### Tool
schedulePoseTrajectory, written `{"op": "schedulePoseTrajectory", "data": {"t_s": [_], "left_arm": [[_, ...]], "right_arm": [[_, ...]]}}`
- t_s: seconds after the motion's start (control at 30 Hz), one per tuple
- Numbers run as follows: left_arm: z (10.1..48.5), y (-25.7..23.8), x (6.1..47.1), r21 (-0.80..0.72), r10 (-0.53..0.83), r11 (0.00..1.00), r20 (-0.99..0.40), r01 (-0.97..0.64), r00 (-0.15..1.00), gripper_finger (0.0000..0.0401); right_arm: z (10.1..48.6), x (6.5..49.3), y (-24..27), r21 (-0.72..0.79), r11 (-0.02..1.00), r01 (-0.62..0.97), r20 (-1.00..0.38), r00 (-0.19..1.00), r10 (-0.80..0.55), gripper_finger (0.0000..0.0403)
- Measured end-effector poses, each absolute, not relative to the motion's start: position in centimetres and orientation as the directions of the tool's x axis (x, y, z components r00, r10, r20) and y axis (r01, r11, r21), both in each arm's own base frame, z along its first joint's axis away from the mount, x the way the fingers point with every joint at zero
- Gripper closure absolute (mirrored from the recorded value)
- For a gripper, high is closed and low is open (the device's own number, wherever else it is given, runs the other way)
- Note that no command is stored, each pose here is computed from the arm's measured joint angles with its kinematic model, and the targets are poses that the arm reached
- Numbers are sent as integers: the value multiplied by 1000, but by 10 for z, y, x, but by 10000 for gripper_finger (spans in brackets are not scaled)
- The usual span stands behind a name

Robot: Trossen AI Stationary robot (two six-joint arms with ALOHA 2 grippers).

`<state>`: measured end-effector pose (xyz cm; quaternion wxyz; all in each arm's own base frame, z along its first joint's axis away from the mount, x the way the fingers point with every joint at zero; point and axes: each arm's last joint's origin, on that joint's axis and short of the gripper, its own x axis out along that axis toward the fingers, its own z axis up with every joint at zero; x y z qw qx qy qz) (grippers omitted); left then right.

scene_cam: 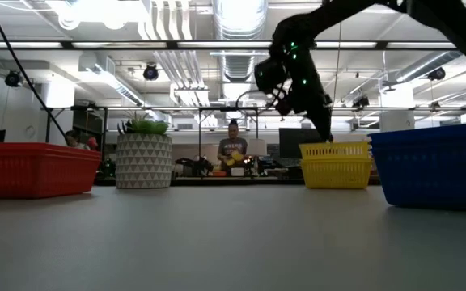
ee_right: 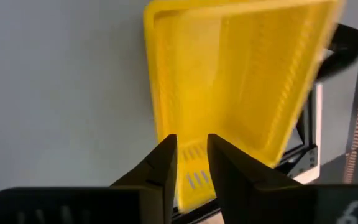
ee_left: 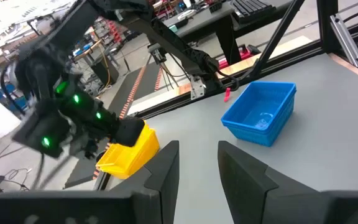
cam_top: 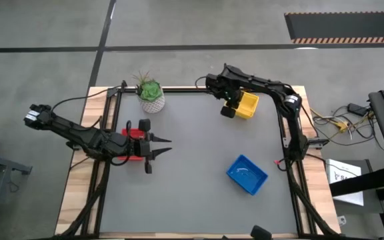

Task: Stack baskets by color
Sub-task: Stack the bottom yellow bin on top of the top yellow bin, then return to Home Position

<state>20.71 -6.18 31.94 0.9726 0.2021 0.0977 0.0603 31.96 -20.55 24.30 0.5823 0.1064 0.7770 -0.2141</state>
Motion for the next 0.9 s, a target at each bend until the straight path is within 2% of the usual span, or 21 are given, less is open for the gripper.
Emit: {"op": "schedulePoseTrajectory", "data": {"t_s": [0.2,0.4,0.53,0.7,0.8,0.9], "left_arm": [[315,-61,206,402,158,912,-173,-77,972,306],[311,-59,202,409,184,907,-175,-99,967,306],[323,-56,195,449,202,882,-95,-139,975,306],[326,-51,183,497,203,855,-54,-150,978,306],[332,-50,179,532,202,826,28,-186,979,306],[338,-48,174,479,203,851,75,-214,976,306]], "right_arm": [[280,314,-185,-224,861,457,-972,-172,-162,332],[314,319,-167,-232,873,428,-947,105,-303,383],[340,327,-151,-233,906,353,-854,371,-364,393],[368,332,-129,-204,970,135,-673,700,-239,394],[375,329,-118,-212,977,7,-545,829,-125,394],[375,322,-106,-209,975,-79,-439,898,-21,394]]}}
